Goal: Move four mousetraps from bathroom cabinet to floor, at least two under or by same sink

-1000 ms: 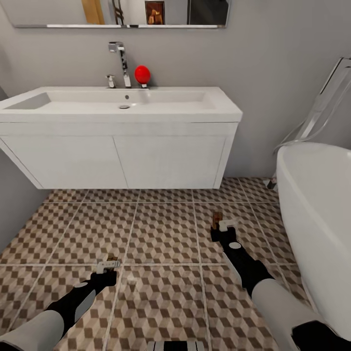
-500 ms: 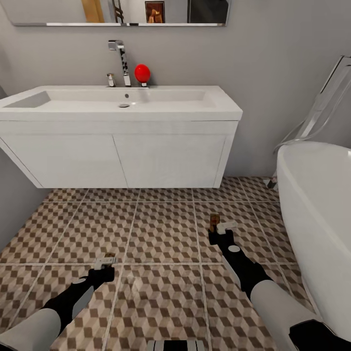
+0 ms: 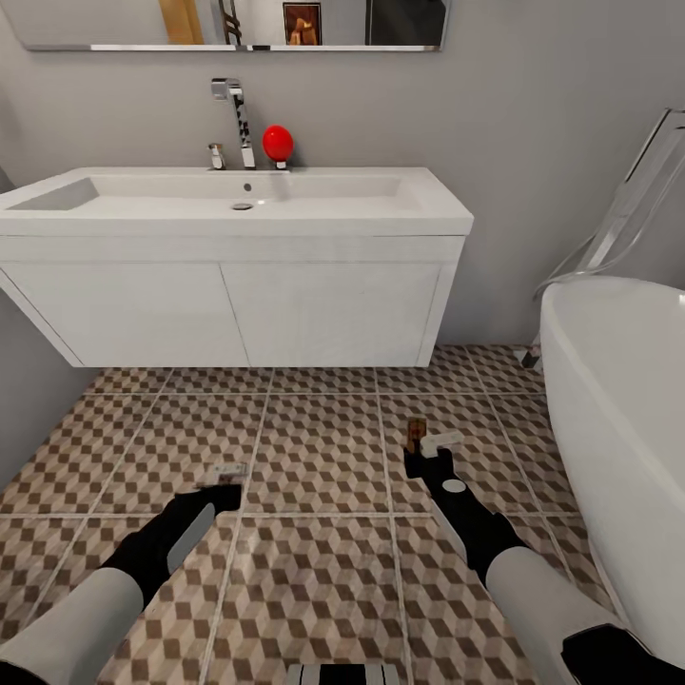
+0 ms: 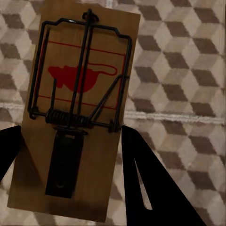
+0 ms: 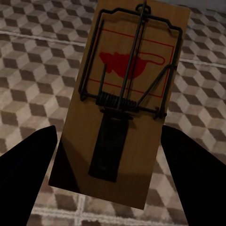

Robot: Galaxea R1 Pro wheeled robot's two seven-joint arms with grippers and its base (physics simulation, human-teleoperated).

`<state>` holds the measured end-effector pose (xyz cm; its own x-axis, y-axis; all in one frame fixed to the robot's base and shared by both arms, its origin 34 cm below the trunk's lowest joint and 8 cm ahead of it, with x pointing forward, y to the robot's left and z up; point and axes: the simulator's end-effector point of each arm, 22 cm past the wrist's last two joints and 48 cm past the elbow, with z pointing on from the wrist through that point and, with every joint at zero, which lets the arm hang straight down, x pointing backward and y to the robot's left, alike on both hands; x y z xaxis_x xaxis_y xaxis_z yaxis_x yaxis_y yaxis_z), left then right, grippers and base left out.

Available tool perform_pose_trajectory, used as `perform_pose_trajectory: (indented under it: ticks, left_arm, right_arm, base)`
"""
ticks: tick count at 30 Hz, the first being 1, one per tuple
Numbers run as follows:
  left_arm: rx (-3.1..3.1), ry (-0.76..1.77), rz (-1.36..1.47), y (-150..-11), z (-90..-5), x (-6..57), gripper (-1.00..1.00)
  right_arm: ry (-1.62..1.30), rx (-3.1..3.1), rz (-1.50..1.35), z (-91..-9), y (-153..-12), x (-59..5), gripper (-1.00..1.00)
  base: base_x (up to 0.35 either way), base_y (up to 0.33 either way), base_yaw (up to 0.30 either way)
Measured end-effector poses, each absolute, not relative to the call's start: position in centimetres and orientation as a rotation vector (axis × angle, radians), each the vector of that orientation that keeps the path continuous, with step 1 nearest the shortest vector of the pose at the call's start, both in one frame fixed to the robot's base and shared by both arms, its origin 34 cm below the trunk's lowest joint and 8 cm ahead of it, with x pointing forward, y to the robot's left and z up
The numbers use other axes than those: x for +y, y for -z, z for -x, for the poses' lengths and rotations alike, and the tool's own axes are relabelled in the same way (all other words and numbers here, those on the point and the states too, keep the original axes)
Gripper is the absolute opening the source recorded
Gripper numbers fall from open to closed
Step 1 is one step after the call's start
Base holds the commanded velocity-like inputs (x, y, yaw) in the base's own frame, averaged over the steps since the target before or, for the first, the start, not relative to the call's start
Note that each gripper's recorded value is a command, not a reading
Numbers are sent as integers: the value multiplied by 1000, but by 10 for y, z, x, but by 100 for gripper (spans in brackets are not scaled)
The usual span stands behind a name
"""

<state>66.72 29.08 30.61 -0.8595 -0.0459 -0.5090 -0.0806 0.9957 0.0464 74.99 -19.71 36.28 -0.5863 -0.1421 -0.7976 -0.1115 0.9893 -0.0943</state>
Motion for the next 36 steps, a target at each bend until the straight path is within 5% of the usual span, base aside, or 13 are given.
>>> perform_pose_trajectory:
  ticks: [28, 36]
  left_arm:
    - [2327, 97, 82, -332, -707, 271, -100]
    - [2435, -72, 154, -308, -683, 296, -100]
  right_arm:
    - [42, 2171, 176, -755, -371, -195, -100]
    - [92, 2258, 168, -756, -367, -202, -100]
  base:
    - [0, 0, 0]
    - [0, 0, 0]
